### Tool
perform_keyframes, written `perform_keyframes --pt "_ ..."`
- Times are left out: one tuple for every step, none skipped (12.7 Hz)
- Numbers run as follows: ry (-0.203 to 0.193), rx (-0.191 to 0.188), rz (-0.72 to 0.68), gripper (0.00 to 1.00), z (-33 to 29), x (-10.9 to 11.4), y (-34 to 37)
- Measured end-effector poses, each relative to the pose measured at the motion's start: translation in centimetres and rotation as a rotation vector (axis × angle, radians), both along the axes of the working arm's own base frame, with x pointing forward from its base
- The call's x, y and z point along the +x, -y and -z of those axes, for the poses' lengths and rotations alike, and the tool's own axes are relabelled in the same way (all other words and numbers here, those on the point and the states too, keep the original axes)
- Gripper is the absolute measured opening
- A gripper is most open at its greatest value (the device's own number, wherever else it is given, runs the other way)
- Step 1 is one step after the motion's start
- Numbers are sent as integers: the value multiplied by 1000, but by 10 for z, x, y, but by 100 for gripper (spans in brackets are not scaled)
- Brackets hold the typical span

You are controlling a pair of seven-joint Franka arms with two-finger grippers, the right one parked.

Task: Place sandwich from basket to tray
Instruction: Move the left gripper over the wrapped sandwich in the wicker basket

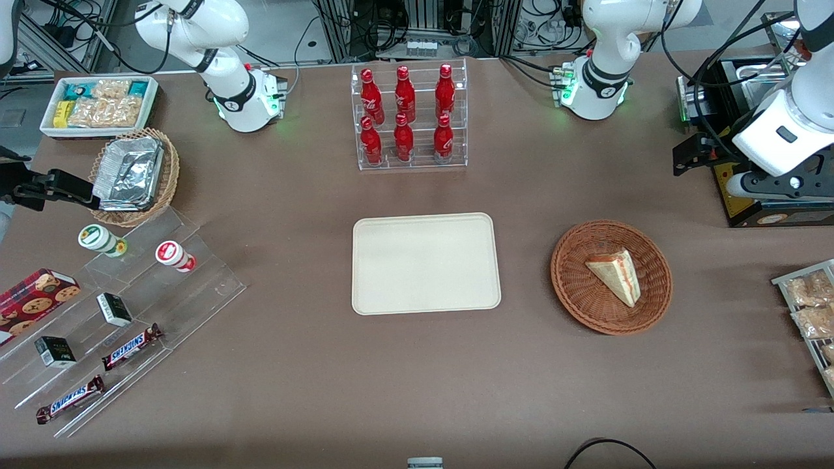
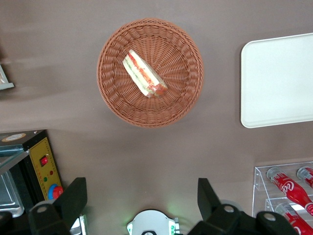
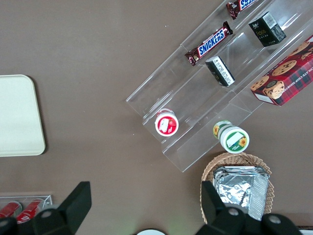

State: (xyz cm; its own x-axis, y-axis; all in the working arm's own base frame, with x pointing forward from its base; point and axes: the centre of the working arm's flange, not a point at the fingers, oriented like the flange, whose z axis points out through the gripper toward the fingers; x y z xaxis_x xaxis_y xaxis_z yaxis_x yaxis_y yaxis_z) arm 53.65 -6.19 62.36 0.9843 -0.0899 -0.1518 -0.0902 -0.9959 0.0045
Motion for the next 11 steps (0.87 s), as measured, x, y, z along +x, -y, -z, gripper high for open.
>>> perform_keyframes --pt "-3 -3 0 100 1 0 0" --pt "-5 -4 0 100 2 0 1" --pt "-9 -3 0 100 3 0 1" --pt "-16 -3 0 100 7 0 0" --pt "-22 -2 0 100 14 1 1" --pt "-22 -2 1 100 27 4 2" --pt "-28 -2 3 100 45 6 3" --pt "-39 -1 5 100 66 8 4" --pt "-50 1 7 100 88 8 6" --pt "-54 1 8 100 113 9 7" --pt "-46 0 7 100 138 10 7"
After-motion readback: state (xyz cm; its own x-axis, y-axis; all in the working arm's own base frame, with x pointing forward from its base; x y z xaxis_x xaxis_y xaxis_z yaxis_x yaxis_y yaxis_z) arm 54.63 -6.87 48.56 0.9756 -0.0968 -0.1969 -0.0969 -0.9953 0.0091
